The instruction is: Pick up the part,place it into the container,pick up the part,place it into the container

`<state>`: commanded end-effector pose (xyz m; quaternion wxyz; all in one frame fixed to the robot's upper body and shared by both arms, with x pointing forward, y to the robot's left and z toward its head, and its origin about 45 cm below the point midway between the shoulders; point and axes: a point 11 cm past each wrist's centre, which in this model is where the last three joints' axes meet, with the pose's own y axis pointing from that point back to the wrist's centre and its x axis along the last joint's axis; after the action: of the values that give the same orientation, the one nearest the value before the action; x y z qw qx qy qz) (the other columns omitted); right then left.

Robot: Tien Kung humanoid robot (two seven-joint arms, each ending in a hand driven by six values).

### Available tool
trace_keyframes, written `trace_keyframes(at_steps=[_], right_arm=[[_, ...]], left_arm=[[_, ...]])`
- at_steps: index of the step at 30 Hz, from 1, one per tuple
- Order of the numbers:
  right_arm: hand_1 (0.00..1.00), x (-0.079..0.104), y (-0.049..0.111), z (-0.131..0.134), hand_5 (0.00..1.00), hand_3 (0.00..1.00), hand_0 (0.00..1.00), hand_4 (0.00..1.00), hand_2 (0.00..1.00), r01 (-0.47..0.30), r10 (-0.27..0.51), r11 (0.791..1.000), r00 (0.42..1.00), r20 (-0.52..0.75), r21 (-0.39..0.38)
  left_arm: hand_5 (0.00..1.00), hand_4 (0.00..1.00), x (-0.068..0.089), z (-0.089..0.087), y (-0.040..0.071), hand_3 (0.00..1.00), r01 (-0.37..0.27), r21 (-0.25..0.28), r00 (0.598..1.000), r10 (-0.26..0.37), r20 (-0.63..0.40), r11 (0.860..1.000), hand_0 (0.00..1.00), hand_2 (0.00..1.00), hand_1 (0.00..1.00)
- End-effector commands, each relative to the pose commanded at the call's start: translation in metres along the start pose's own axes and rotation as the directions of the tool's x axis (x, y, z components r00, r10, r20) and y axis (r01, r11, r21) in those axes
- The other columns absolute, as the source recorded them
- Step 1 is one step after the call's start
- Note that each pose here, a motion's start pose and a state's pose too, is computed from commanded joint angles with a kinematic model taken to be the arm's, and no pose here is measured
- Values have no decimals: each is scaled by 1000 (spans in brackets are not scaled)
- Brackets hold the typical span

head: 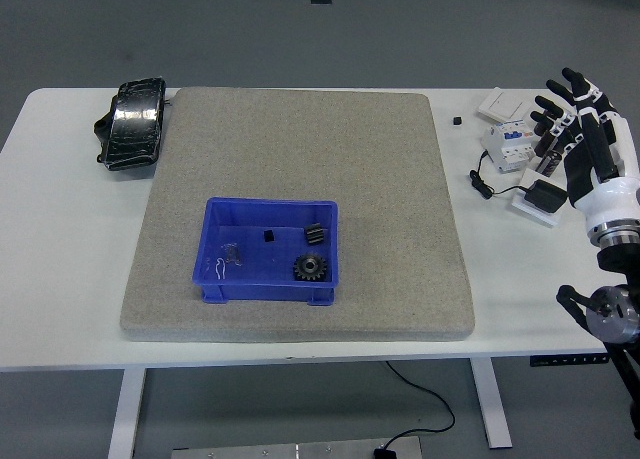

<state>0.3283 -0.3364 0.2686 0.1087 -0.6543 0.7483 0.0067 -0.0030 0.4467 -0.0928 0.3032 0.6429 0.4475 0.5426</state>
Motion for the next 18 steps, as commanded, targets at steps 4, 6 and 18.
trace_keyframes(at_steps=[4, 6, 18], right_arm=[[696, 1, 1, -1, 589, 770, 712, 865, 744, -2, 2, 1000, 1000, 2, 2], [696, 2, 1, -2, 592, 768, 710, 866, 743, -5, 5, 1000, 1000, 4, 5], [694, 7, -1, -7, 597, 762, 705, 866, 742, -22, 22, 1000, 1000, 7, 22]], left_arm=[[426, 584, -2, -1, 0, 551, 2, 2, 1000, -2, 2, 1000, 678, 597, 667], [423, 583, -2, -2, 0, 551, 3, 4, 1000, -3, 3, 1000, 678, 597, 667], [406, 587, -4, -3, 0, 550, 6, 7, 1000, -6, 5, 1000, 679, 596, 666]])
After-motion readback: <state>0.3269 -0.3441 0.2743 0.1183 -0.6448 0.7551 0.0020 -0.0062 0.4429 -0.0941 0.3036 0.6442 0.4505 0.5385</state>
